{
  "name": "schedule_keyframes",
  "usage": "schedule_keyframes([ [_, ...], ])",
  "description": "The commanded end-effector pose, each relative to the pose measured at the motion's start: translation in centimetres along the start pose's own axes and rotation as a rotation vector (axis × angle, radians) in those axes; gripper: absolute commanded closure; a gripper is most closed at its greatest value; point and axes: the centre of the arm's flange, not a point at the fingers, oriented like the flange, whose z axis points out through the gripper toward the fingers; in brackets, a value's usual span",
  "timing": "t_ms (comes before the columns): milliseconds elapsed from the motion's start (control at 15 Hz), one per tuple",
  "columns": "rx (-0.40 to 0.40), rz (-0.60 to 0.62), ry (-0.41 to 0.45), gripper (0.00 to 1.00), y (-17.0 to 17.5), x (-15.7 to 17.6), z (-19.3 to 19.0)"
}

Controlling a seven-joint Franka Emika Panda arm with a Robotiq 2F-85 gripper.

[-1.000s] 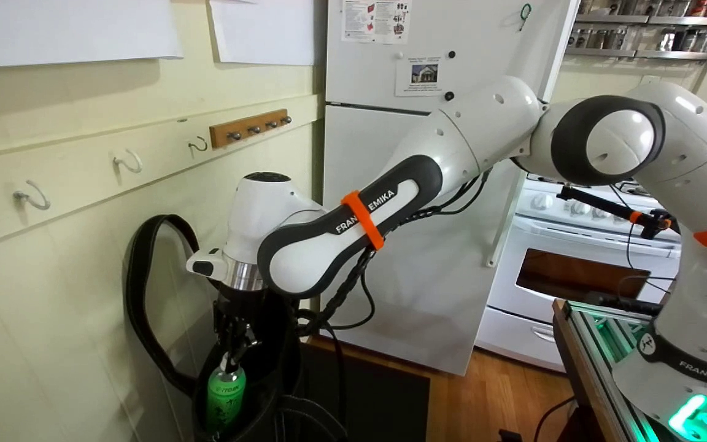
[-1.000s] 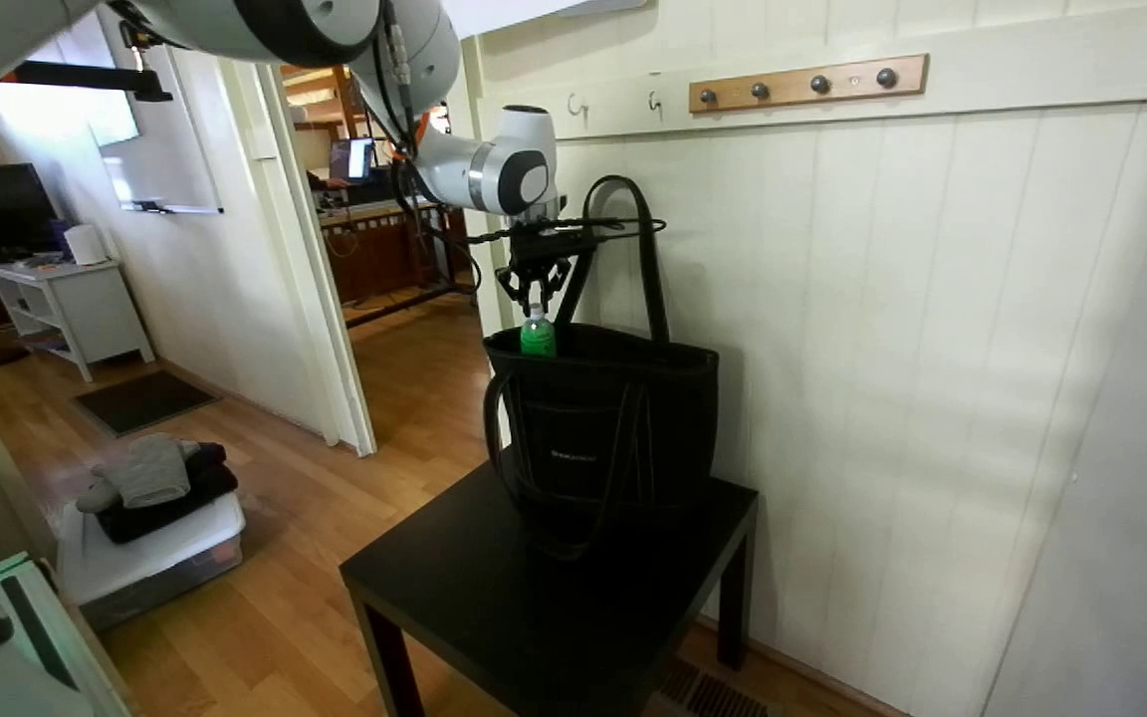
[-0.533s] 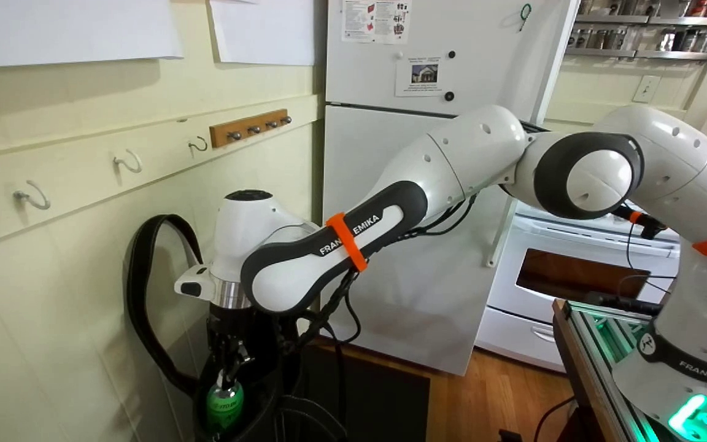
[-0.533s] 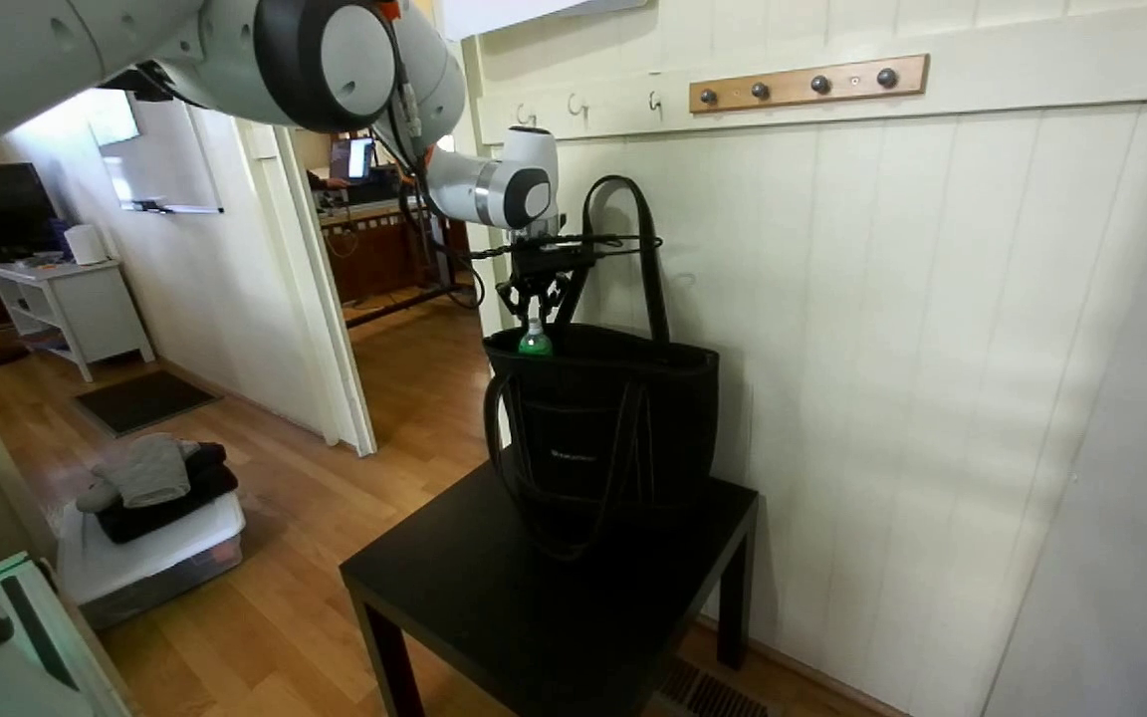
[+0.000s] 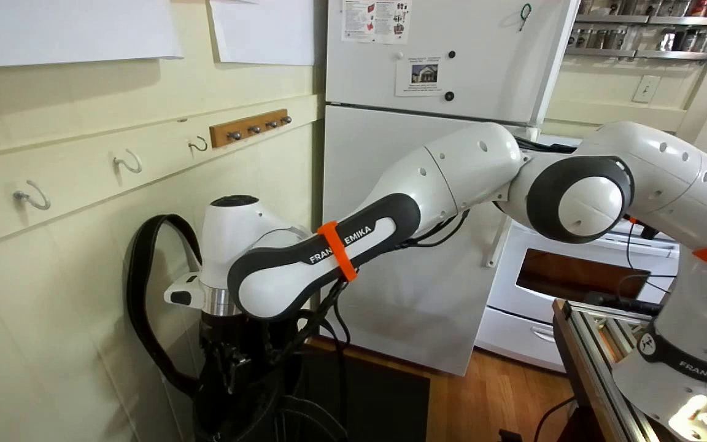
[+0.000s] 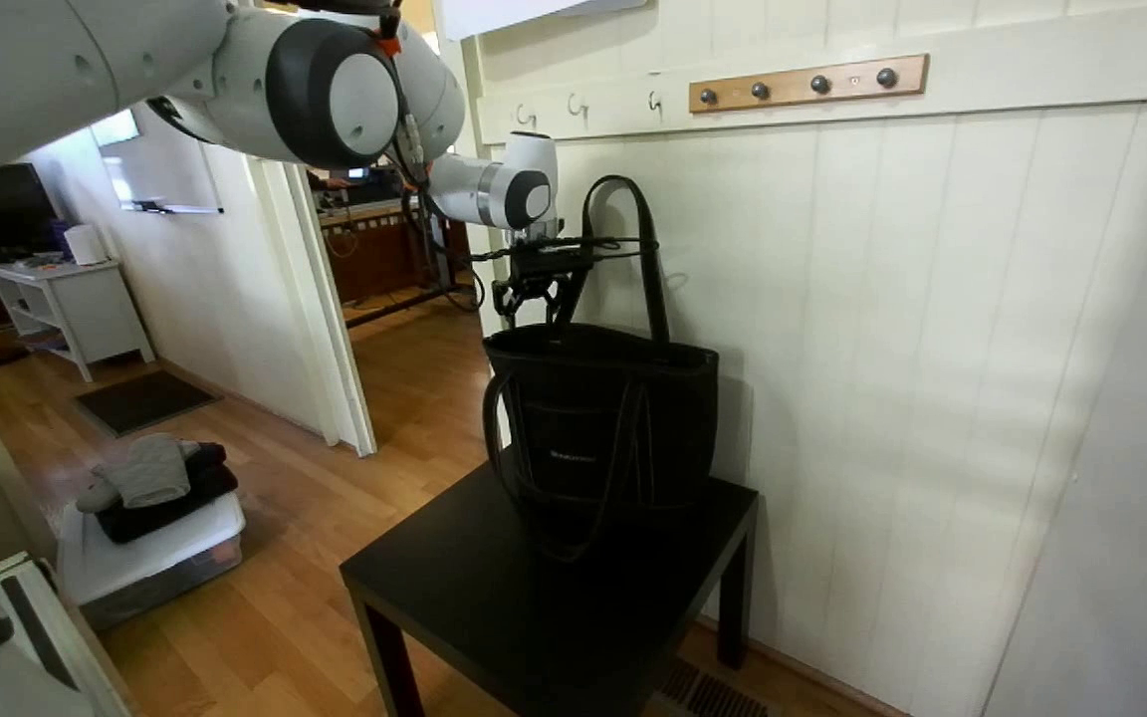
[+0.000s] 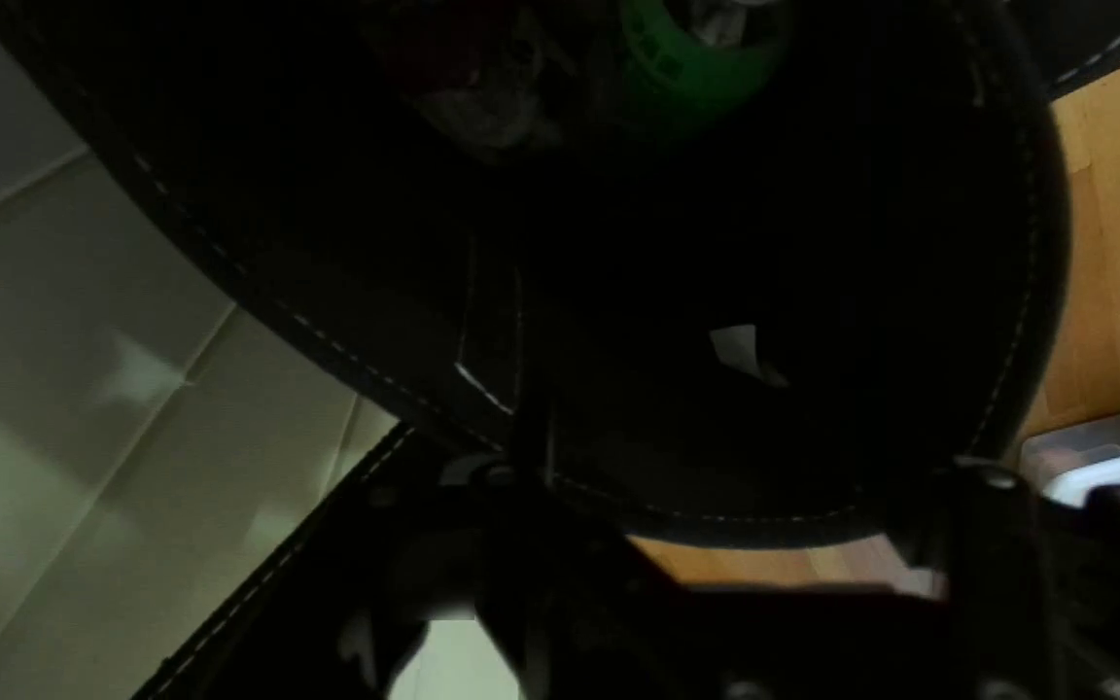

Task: Pick up the bottle and put it in the bag

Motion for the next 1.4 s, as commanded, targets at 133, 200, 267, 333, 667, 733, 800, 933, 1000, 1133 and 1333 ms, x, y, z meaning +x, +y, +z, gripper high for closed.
schedule_keyframes([
  [133,0.027,-0.002,-0.016,0.0,0.4,1.6,0.1],
  [200,0.038,0.001,-0.019,0.0,0.2,1.6,0.0],
  [267,0.05,0.007,-0.026,0.0,-0.1,1.5,0.0],
  [333,0.06,0.013,-0.03,0.0,-0.2,1.4,0.0],
  [667,0.069,0.055,-0.044,0.0,-0.9,0.7,-0.2],
  [733,0.062,0.056,-0.042,0.0,-0.7,0.5,0.1],
  [800,0.058,0.057,-0.044,0.0,-0.3,0.3,0.6],
  [933,0.06,0.059,-0.051,0.0,0.3,-0.1,1.5],
  [1000,0.066,0.061,-0.056,0.0,0.6,-0.4,2.0],
  [1133,0.068,0.067,-0.069,0.0,0.7,-0.9,3.0],
  [1333,0.07,0.06,-0.081,0.0,0.9,-1.7,5.0],
])
